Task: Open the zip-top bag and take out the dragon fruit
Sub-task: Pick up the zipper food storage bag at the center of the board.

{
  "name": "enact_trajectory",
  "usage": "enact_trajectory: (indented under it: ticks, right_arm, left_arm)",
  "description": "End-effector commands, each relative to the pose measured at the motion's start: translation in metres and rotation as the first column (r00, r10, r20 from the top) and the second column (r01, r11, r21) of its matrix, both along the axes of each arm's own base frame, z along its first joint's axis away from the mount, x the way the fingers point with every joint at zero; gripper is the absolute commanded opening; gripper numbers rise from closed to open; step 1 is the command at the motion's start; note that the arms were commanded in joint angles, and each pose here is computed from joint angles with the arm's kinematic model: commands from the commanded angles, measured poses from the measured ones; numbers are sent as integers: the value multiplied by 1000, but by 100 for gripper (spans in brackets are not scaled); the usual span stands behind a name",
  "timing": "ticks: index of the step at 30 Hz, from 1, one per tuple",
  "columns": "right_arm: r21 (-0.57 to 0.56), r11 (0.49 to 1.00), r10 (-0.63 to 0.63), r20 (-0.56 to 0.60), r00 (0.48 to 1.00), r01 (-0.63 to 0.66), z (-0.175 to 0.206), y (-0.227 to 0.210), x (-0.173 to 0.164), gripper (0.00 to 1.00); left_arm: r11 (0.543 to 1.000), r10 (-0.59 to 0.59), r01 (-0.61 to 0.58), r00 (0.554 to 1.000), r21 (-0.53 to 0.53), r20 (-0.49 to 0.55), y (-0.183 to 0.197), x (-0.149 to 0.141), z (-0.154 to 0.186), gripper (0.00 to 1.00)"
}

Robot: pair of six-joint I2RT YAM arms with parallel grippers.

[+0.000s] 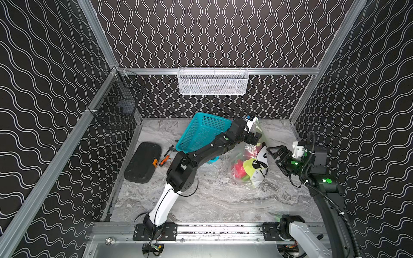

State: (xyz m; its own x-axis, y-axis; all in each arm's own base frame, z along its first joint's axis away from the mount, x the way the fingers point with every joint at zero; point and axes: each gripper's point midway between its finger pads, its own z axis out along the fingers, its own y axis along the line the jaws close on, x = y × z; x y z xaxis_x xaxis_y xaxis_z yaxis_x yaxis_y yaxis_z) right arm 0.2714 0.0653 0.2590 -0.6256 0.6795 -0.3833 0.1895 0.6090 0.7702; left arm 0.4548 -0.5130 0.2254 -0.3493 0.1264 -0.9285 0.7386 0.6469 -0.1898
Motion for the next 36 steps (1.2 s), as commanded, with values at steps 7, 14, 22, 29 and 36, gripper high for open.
enact_trajectory:
  ticks: [7, 14, 22, 29, 36]
  right_arm:
    - [-1, 999, 49, -19, 999, -49, -3, 7, -9, 100]
    - [-68, 997, 45, 29, 999, -43, 9, 3, -5, 100]
    - [-136, 991, 33, 159, 987, -11, 54, -4, 16, 99]
    - [-179, 975, 193, 379, 905, -133, 132, 18, 50, 89]
    - [-495, 734, 679, 555, 481, -464, 176, 102, 30, 76]
  left_arm:
    - [997, 70, -67, 995, -45, 74, -22, 29, 7, 54]
    - [997, 62, -59, 994, -39, 90, -18, 27, 25, 0]
    - [976, -201, 210, 972, -62, 126, 27, -36, 103, 0]
    - [899, -390, 408, 911, -160, 134, 122, -87, 182, 0]
    - [786, -561, 582, 813, -207, 155, 168, -138, 200, 0]
